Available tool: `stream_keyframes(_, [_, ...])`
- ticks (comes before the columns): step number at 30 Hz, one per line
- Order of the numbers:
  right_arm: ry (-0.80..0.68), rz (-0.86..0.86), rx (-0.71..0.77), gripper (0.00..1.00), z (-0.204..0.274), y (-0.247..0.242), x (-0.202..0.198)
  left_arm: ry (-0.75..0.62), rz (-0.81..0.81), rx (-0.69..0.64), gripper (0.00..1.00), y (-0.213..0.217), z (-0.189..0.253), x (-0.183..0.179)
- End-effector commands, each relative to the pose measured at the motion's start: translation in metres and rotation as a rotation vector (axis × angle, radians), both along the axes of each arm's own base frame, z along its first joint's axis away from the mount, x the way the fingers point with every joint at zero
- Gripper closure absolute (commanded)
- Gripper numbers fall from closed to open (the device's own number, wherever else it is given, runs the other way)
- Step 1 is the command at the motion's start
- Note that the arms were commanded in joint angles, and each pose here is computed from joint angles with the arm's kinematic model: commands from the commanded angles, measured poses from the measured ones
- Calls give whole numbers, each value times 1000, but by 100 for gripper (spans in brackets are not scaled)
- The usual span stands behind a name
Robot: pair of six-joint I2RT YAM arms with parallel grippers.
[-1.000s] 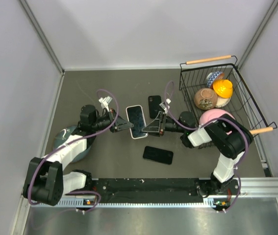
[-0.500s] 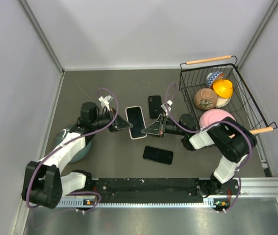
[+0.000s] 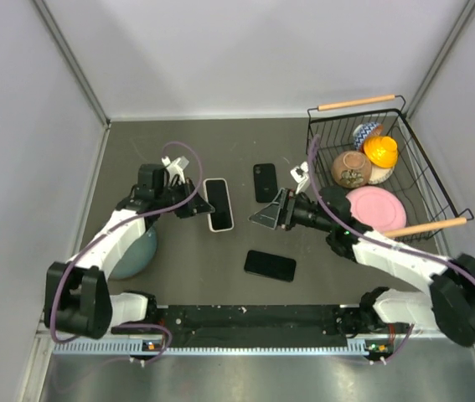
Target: Put the phone into the phone case
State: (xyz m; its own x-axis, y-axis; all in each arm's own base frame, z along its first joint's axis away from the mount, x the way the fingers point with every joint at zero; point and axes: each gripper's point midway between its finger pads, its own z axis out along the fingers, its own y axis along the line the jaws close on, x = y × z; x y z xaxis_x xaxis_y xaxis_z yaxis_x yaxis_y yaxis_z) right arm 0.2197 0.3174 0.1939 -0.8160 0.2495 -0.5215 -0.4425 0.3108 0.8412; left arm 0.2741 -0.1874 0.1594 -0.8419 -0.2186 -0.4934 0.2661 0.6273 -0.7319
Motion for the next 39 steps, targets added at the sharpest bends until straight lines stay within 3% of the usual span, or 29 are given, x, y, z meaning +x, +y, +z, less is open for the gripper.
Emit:
stream_keyframes(1, [-210, -67, -119, 14, 26, -20, 3, -4, 18, 154, 100, 18, -12, 30])
stream_keyframes(2, [-239, -88, -133, 1, 34, -27, 1, 29, 18, 170, 100, 20, -19, 43])
stream_keyframes(7, [-335, -126, -187, 1, 50, -44, -2, 126, -81, 140, 100, 10, -33, 63])
stream_keyframes(18, [-186, -195, -209, 1, 54, -60, -11, 291, -49, 311, 99, 46, -88, 98])
stream_keyframes(22, [-160, -185, -280, 1, 45, -64, -12, 305, -1, 318, 87, 61, -90, 105])
stream_keyframes(23, [-163, -188, -281, 1, 48, -64, -11, 308, 13, 322, 77, 63, -89, 106])
stream_keyframes(27, [-127, -172, -324, 1, 38, -64, -11, 280, 81, 391, 67, 81, -82, 113])
stream_keyframes(34, [-128, -190, -336, 1, 37, -69, -12, 230, 154, 429, 68, 91, -61, 119])
stream_keyframes(39, [-124, -221, -338, 1, 35, -72, -8, 178, 126, 294, 78, 64, -47, 125])
